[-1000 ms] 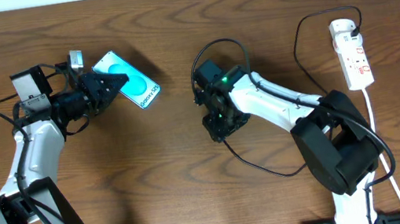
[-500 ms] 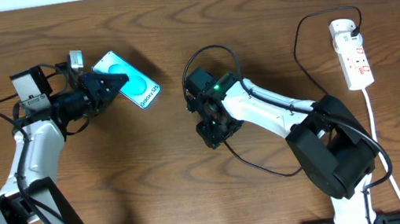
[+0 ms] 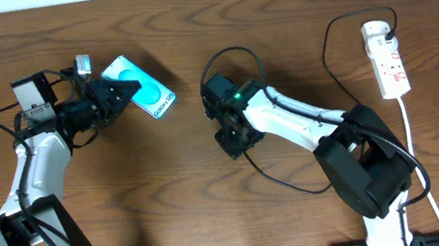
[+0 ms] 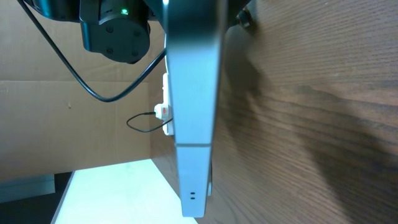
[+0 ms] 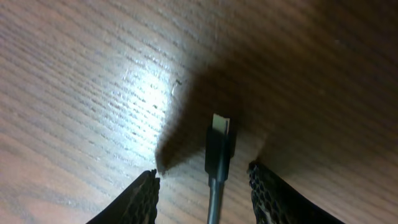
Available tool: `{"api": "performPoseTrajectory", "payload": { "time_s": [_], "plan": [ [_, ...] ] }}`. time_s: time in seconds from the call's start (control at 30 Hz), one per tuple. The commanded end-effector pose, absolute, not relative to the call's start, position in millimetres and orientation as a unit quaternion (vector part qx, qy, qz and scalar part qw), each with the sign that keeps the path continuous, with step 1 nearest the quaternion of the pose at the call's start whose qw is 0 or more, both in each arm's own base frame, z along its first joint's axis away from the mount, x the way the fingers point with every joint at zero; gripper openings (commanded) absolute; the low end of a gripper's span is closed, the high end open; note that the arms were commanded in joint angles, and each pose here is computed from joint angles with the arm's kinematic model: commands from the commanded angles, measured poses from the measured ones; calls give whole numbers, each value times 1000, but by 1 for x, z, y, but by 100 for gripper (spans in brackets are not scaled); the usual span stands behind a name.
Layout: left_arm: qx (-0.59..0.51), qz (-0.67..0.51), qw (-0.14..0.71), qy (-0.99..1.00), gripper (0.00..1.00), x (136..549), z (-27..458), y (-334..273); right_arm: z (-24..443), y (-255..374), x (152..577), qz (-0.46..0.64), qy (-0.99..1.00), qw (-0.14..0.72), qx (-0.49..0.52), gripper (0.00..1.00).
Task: Plug charger to phone and switch on socket
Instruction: 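Lower the right gripper over the cable's USB-C connector end, then close the right gripper on the USB-C connector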
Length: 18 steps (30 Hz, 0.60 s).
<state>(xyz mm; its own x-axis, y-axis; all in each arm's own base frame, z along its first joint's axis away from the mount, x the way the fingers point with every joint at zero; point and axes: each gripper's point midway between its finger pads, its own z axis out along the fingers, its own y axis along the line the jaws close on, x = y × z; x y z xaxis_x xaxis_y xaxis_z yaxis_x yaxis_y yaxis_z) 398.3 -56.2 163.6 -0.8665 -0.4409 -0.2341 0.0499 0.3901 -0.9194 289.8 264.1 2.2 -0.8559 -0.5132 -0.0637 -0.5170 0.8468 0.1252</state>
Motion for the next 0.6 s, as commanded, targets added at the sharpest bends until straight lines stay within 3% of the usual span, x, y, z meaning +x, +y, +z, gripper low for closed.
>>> {"api": "performPoseTrajectory", "payload": {
  "time_s": [0.0,0.2,0.47,0.57],
  "plan": [
    [-113,-546,231,797,7,398,169,-57,-3,265,292,60,962,17,-265,47],
    [-113,-546,231,797,7,398,169,-57,-11,265,293,59,963,14,-263,41],
    [-112,-546,233,797,7,398,170,-57,-26,260,285,49,966,-14,-255,21],
    [-111,-545,235,797,7,399,170,-57,-26,262,284,54,966,-16,-252,19]
  ]
}}
